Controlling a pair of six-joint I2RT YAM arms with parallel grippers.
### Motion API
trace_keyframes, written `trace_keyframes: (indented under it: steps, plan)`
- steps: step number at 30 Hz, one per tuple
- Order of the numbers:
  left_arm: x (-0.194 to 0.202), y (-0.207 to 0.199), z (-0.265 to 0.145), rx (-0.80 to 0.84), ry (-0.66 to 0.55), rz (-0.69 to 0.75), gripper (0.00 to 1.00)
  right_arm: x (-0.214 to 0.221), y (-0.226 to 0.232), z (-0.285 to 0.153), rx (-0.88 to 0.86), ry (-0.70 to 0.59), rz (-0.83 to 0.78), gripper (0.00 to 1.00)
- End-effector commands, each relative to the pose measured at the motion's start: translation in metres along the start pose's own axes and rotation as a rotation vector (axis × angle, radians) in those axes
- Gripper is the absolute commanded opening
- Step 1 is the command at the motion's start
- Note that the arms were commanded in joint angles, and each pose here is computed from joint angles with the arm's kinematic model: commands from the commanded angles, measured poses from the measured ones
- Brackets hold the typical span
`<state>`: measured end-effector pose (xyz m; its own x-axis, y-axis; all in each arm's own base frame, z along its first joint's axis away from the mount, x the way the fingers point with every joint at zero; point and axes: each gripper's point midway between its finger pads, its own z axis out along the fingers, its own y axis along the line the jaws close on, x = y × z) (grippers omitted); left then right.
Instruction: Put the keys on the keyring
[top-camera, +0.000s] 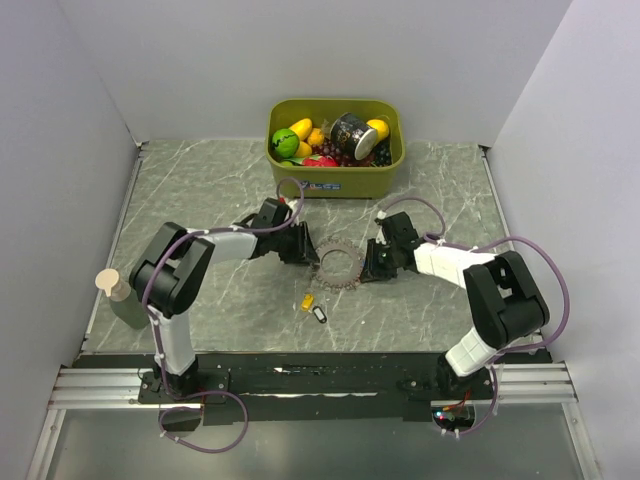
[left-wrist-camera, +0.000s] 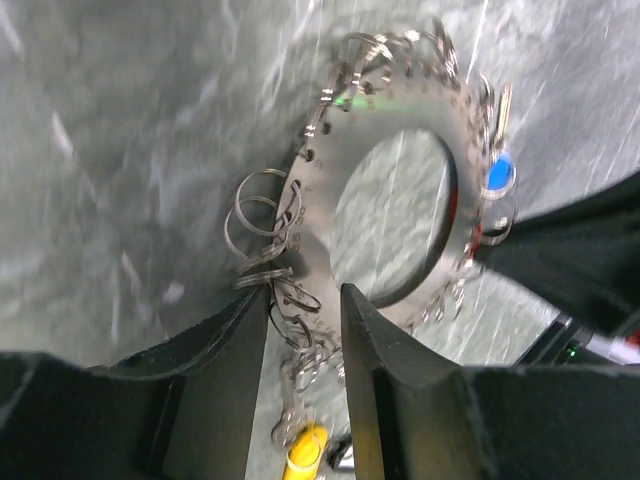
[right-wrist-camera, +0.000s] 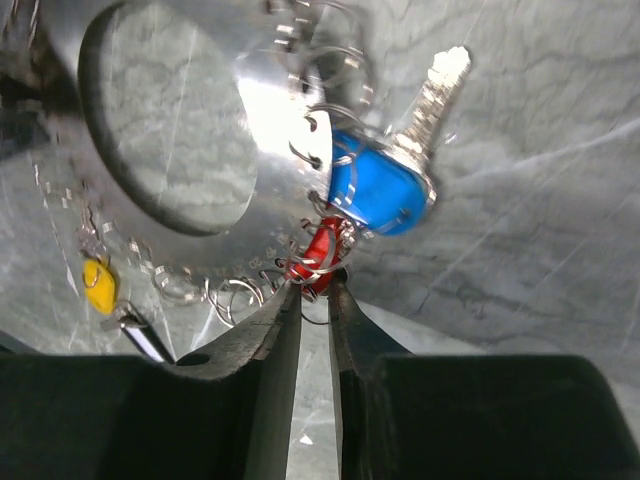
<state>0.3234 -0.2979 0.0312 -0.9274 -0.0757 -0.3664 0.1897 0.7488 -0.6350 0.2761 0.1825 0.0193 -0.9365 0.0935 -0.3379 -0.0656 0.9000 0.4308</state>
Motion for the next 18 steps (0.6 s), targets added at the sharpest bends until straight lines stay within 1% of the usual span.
trace_keyframes:
  steps: [1, 8, 12, 13, 14, 16, 17, 18]
  plan:
    - [-0.02, -0.005, 0.007, -0.006, -0.015, 0.036, 0.41, 0.006, 0.013, -0.009, -0.038, -0.002, 0.013, 0.24]
    - [-0.035, -0.012, 0.016, 0.007, -0.01, 0.071, 0.41, 0.009, 0.022, -0.014, -0.066, -0.011, 0.025, 0.24]
    - [-0.05, -0.02, 0.014, 0.004, -0.026, 0.121, 0.46, 0.008, 0.025, -0.018, -0.075, -0.022, 0.023, 0.25]
    - [-0.049, -0.018, 0.012, -0.009, -0.023, 0.125, 0.48, 0.007, 0.025, -0.02, -0.071, -0.027, 0.021, 0.26]
    - [-0.056, -0.02, 0.007, -0.024, -0.051, 0.137, 0.54, 0.005, 0.026, -0.023, -0.073, -0.039, 0.015, 0.27]
    - [-0.059, -0.019, 0.0, -0.041, -0.066, 0.159, 0.63, 0.003, 0.025, -0.026, -0.067, -0.048, 0.008, 0.28]
    - [-0.063, -0.023, -0.009, -0.048, -0.09, 0.17, 0.69, 0.0, 0.027, -0.03, -0.069, -0.068, -0.003, 0.29]
    - [-0.061, -0.022, -0.013, -0.054, -0.093, 0.175, 0.7, -0.001, 0.027, -0.032, -0.069, -0.075, -0.009, 0.29]
